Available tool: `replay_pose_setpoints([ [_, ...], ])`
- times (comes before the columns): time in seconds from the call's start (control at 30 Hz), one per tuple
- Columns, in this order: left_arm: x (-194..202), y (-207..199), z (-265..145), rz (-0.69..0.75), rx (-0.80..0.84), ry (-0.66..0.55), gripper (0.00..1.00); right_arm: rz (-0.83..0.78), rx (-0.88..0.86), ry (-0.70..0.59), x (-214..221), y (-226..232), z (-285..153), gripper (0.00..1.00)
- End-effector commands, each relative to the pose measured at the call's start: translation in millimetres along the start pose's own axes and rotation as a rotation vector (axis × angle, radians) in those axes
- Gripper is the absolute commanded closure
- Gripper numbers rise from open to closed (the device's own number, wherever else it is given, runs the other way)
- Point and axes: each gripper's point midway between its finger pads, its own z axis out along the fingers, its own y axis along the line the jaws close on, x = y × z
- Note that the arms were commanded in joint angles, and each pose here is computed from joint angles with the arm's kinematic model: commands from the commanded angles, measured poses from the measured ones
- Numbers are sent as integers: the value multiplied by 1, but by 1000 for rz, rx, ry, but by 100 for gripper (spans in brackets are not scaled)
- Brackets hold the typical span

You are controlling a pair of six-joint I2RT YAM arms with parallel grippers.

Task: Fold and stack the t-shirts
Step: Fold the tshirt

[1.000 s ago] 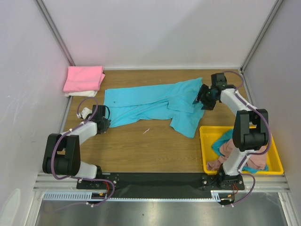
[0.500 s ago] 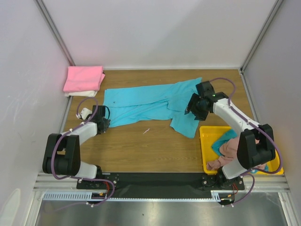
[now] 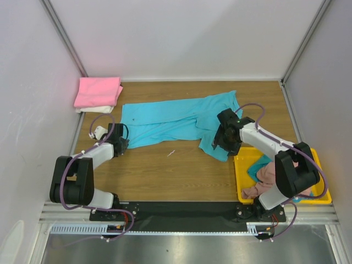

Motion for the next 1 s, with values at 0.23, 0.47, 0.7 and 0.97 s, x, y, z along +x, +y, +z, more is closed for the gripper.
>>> replay_pose_setpoints([
  [0.23, -7, -8, -1, 11, 16, -23, 100, -27, 192, 3, 33, -37, 17, 27],
  [0.47, -4, -4, -2, 17, 22, -17, 100, -20, 219, -99, 22, -48, 26, 33],
  [0.7, 0, 1, -4, 22, 28, -6, 100, 2, 178, -210, 1, -38, 29, 37],
  [0.97, 3, 3, -4, 27, 29, 4, 100, 20, 137, -185, 13, -36, 46, 55],
])
